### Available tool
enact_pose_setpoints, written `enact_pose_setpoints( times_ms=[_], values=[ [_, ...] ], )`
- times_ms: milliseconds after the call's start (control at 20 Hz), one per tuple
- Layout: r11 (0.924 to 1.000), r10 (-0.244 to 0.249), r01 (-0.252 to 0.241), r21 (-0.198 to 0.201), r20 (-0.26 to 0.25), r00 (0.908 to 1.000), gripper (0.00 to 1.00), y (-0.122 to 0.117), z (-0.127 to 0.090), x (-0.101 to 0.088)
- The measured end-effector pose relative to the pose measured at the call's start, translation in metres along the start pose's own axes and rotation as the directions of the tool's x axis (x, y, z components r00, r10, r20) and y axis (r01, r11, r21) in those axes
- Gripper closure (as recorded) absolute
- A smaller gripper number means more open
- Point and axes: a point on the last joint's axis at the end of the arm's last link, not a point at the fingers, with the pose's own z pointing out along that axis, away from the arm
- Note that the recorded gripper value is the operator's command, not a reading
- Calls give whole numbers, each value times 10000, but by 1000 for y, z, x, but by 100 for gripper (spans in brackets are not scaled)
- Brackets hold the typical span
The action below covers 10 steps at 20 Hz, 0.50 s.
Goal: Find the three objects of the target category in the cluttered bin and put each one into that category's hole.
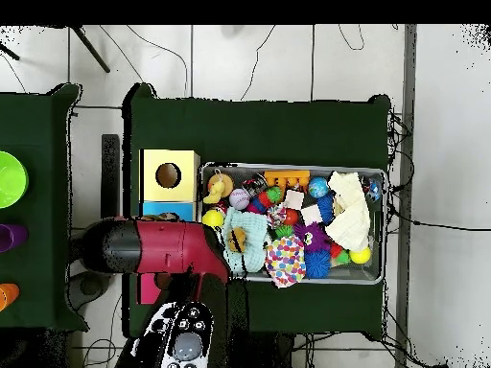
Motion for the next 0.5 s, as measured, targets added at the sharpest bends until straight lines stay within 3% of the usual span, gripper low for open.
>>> enact_pose_setpoints(
  times_ms=[500],
  values=[
    [10000, 52, -52, -7, 206, 9998, 100, 0, 0, -3]
  ],
)
